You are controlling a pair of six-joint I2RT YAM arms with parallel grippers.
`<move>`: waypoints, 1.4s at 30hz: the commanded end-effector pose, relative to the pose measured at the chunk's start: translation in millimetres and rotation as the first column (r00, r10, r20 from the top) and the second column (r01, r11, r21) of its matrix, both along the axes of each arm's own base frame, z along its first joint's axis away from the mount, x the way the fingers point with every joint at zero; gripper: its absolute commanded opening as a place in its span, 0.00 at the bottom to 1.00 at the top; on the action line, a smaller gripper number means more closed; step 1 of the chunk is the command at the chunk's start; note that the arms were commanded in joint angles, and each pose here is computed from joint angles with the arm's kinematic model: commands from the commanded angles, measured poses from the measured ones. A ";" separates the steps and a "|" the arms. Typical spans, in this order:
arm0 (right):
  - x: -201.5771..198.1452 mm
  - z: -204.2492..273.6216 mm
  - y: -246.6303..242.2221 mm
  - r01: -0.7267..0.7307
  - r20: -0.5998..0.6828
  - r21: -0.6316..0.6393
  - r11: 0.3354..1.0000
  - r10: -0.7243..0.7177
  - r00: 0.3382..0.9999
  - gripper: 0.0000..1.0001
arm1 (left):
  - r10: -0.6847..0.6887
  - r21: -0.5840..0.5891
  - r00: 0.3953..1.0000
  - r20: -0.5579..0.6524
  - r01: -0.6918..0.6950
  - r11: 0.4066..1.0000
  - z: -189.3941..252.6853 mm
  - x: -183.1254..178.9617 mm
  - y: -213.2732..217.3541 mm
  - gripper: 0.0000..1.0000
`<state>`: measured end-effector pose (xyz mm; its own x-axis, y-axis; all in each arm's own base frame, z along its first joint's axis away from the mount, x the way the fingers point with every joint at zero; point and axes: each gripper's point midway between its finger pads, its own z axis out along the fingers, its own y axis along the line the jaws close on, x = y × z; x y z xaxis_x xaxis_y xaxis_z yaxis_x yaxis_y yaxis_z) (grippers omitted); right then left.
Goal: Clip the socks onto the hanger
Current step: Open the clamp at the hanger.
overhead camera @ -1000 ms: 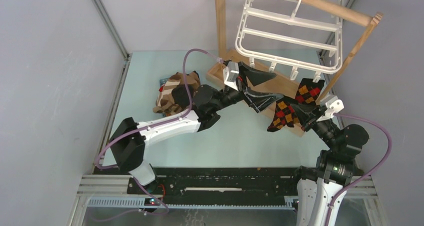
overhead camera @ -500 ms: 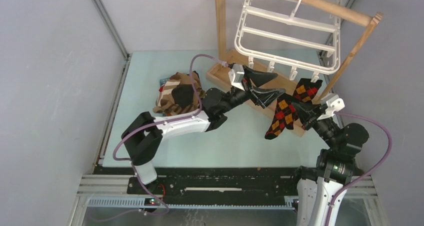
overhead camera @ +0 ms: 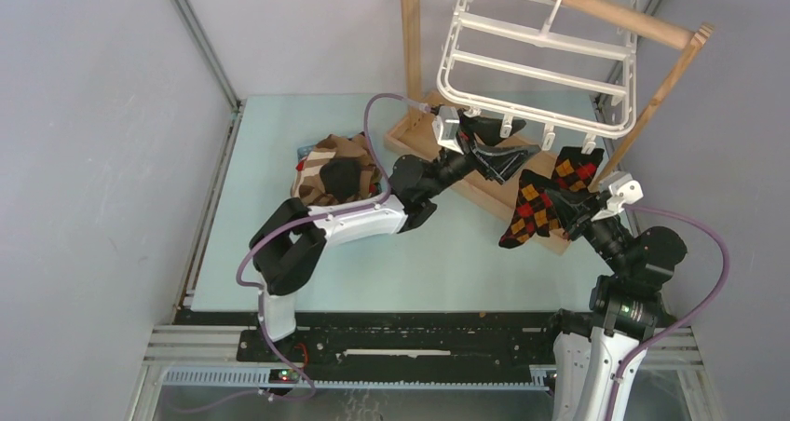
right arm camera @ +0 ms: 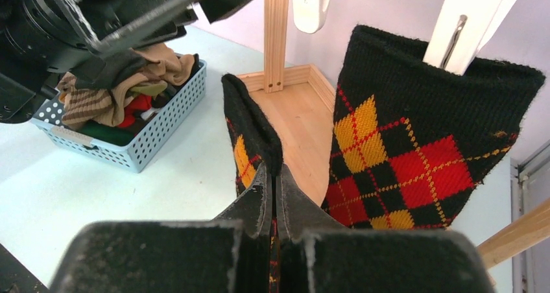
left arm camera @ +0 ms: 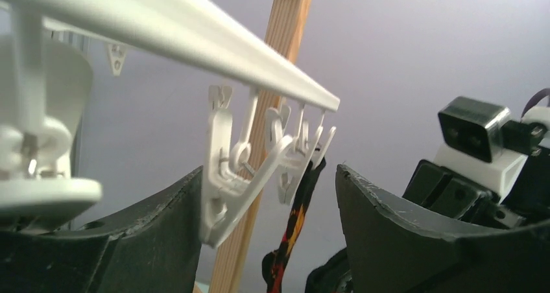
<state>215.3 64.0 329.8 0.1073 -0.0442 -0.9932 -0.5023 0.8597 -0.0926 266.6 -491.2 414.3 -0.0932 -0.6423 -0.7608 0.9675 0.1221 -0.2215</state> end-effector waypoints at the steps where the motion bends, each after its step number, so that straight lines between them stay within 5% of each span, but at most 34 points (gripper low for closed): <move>1: 4.6 3.3 -4.5 0.020 0.014 0.004 1.000 -0.020 1.000 0.00 | -0.024 -0.114 0.998 0.063 0.031 0.993 44.1 -8.0 9.3 0.74; 42: 6.7 3.1 -5.0 0.018 0.018 0.007 1.000 -0.018 1.000 0.01 | -0.163 -0.189 0.986 0.024 0.164 0.968 56.2 -15.4 -10.2 0.83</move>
